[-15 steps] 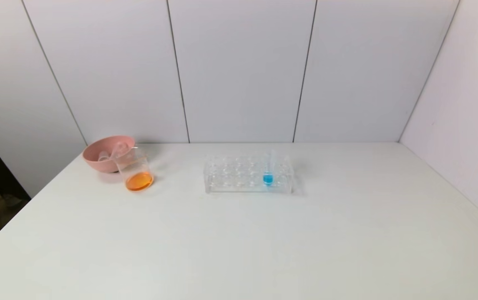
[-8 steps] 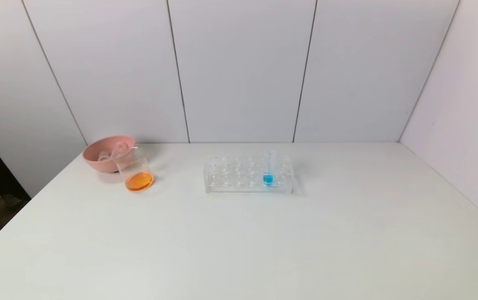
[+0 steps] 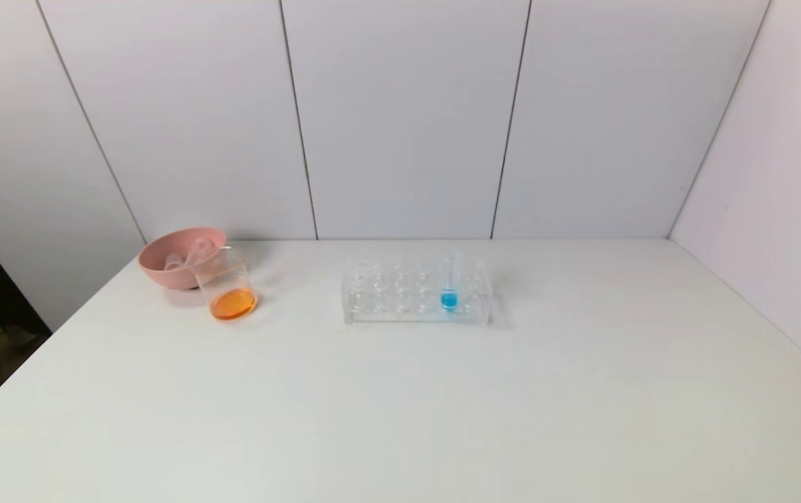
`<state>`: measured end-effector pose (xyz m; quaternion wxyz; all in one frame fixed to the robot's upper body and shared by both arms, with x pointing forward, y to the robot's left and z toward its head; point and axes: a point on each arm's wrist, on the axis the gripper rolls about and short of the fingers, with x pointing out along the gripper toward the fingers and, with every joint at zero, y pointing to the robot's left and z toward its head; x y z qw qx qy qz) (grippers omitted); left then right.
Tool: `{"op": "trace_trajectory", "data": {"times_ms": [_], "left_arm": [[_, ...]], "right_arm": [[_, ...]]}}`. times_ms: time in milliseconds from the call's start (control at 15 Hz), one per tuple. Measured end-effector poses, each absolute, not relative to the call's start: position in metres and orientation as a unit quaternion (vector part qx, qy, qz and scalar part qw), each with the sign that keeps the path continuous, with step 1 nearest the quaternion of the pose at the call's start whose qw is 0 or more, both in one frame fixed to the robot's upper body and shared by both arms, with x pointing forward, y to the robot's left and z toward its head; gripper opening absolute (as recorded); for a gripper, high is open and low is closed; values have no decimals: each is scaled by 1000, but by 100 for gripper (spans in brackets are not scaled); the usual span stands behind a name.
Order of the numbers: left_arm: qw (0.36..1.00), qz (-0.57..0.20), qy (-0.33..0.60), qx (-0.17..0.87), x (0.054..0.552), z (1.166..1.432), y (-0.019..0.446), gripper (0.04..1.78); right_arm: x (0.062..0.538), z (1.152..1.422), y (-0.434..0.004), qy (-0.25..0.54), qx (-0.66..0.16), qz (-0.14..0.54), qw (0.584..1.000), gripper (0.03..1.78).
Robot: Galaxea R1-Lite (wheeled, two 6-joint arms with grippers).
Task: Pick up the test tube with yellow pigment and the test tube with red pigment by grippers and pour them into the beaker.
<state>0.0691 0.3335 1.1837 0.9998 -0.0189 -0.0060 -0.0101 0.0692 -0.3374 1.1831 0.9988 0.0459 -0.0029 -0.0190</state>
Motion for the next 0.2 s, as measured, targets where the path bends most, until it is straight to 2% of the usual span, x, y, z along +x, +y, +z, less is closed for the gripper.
{"op": "trace_trajectory", "data": {"times_ms": [200], "left_arm": [[1000, -10, -6, -19, 69, 1184, 333, 176]], "right_arm": [[69, 1183, -337, -3, 46, -19, 999, 171]]}}
